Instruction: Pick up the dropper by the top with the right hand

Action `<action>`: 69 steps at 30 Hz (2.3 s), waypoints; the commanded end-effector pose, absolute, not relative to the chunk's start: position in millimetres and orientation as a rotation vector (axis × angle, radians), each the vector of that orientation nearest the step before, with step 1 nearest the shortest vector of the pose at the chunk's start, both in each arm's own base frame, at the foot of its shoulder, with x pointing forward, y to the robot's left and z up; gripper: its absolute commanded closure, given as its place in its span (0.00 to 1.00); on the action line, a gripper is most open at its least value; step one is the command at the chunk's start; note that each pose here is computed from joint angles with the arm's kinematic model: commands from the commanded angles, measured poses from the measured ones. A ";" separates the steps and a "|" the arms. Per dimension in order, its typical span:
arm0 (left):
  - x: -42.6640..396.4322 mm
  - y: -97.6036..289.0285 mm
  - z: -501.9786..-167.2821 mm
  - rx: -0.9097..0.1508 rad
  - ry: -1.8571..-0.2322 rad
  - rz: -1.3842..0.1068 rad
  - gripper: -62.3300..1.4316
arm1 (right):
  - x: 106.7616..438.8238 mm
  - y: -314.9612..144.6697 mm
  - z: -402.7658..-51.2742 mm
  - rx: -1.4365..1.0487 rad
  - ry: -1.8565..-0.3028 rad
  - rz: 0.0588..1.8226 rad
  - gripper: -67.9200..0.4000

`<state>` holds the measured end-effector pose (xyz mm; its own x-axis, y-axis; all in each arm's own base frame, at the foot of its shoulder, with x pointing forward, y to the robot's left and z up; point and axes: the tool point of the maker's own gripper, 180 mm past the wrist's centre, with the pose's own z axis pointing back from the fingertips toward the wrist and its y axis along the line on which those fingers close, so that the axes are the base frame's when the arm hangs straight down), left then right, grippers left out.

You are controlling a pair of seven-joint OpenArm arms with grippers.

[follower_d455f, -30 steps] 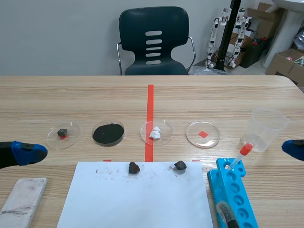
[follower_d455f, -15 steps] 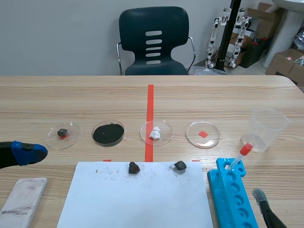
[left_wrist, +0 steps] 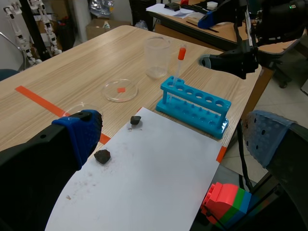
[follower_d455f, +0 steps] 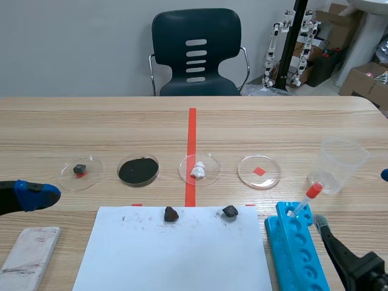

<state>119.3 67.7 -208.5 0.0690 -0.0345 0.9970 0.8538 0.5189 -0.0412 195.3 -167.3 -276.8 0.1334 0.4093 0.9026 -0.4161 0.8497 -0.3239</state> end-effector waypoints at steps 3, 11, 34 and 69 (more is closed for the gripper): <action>118.8 65.7 -203.1 -0.817 -1.360 -0.769 0.01 | 208.7 -166.2 -266.5 0.004 -1.347 0.598 0.00; 118.8 65.7 -203.1 -0.817 -1.360 -0.769 0.01 | 222.4 -156.0 -269.3 0.034 -1.349 0.609 0.00; 118.8 65.7 -203.1 -0.817 -1.360 -0.769 0.01 | 232.5 -138.3 -288.1 0.106 -1.342 0.620 0.00; 118.8 65.7 -203.1 -0.817 -1.360 -0.769 0.01 | 232.2 -138.8 -289.4 0.103 -1.334 0.620 0.58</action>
<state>119.3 67.7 -208.4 0.0688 -0.0343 0.9970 0.8540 0.5186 -0.0411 227.8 -139.2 -296.4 0.1233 0.3721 0.9200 -0.4864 0.8307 -0.2709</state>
